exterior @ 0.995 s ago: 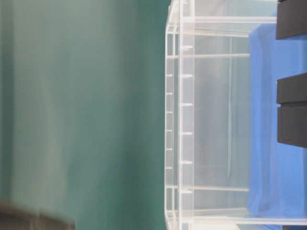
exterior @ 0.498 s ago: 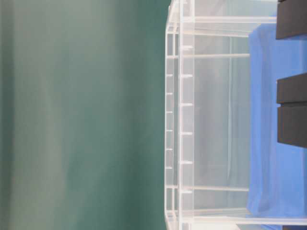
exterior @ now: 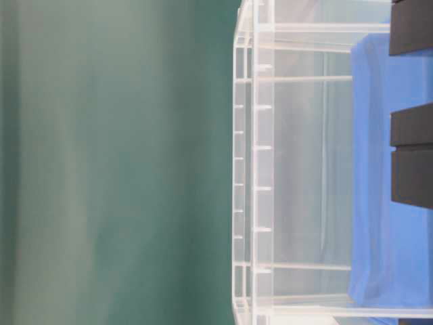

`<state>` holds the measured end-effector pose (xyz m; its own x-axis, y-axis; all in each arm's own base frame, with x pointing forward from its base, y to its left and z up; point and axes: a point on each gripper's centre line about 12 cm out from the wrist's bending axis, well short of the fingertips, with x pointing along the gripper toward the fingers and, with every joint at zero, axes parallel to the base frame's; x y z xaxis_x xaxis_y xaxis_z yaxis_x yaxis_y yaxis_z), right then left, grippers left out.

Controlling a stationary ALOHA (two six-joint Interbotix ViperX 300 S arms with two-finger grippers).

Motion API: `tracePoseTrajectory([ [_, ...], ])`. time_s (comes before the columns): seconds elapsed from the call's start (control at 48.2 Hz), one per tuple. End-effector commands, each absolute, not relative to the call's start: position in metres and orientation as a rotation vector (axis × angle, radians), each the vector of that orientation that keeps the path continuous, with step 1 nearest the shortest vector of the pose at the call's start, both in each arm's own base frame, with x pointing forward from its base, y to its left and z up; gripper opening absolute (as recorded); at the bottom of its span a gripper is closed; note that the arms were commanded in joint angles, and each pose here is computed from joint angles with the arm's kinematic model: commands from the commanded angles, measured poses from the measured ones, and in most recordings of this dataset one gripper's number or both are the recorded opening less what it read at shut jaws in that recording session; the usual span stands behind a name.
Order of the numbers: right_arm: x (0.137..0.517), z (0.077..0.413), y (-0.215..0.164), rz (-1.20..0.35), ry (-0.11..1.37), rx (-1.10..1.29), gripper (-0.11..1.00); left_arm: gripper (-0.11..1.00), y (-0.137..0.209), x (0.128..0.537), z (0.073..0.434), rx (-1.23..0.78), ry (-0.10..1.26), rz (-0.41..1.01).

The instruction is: Take the box out of the case with the left arm.

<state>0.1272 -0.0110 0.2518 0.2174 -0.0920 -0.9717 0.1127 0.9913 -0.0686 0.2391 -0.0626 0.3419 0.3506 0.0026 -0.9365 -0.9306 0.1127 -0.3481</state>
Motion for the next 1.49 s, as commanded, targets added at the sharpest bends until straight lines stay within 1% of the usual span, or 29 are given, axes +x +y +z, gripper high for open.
tracePoseTrajectory([
  [0.0, 0.131, 0.256, -0.012, -0.148, 1.331, 0.011, 0.02, 0.91, -0.064, 0.238, 0.348, -1.273, 0.969, 0.856],
  [0.249, 0.131, 0.256, -0.012, -0.15, 1.334, 0.013, 0.02, 0.91, -0.062, 0.237, 0.349, -1.273, 0.968, 0.861],
  [0.456, 0.131, 0.256, -0.012, -0.151, 1.333, 0.012, 0.02, 0.91, -0.053, 0.234, 0.348, -1.278, 0.96, 0.895],
  [1.161, 0.138, 0.252, -0.012, -0.148, 1.32, 0.011, 0.02, 0.91, 0.038, 0.201, 0.345, -1.191, 0.939, 1.079],
  [1.327, 0.138, 0.252, -0.012, -0.147, 1.324, 0.012, 0.02, 0.91, 0.049, 0.199, 0.345, -1.2, 0.924, 1.107],
  [1.472, 0.138, 0.252, -0.012, -0.147, 1.324, 0.01, 0.02, 0.91, 0.05, 0.199, 0.345, -1.205, 0.925, 1.107],
])
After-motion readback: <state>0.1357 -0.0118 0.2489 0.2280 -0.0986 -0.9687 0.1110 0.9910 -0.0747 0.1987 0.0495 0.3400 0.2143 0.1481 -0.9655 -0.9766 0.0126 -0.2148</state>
